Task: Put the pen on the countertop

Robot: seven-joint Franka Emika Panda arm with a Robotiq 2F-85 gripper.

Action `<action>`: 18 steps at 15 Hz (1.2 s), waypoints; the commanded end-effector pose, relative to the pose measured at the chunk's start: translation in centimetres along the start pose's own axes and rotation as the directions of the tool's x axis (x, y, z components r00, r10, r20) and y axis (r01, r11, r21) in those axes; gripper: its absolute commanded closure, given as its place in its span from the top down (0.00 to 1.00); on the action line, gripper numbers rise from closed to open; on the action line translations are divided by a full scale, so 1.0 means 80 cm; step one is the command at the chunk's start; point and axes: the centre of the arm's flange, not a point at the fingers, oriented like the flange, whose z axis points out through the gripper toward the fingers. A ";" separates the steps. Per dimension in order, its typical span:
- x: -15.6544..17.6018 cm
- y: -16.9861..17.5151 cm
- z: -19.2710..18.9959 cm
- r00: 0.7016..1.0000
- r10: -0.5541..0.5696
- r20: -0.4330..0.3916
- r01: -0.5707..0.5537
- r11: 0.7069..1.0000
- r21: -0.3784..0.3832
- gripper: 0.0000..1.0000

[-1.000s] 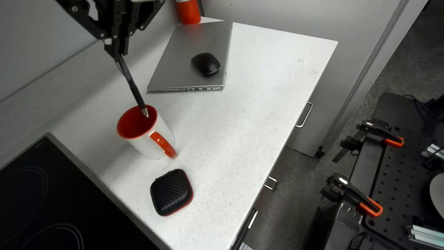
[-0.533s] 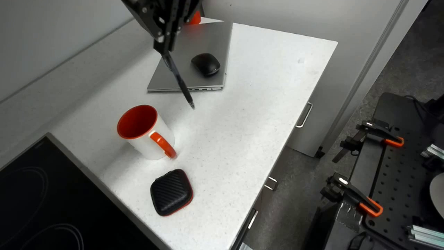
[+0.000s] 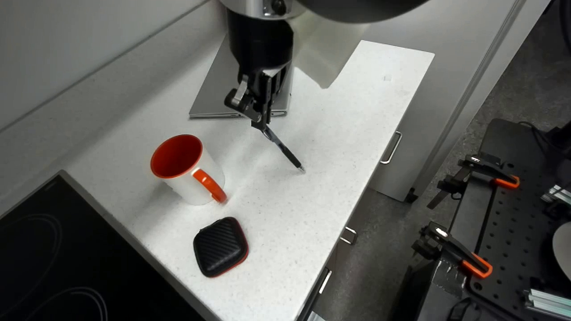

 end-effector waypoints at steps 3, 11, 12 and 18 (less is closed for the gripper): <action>0.043 -0.004 0.053 1.000 -0.022 -0.011 0.021 0.997 -0.078 0.03; 0.066 0.016 0.091 1.000 0.015 -0.016 -0.016 0.996 -0.084 0.52; 0.066 0.019 0.091 1.000 0.020 -0.018 -0.022 0.996 -0.083 0.61; 0.067 0.033 0.090 1.000 0.018 -0.026 -0.019 0.997 -0.068 1.00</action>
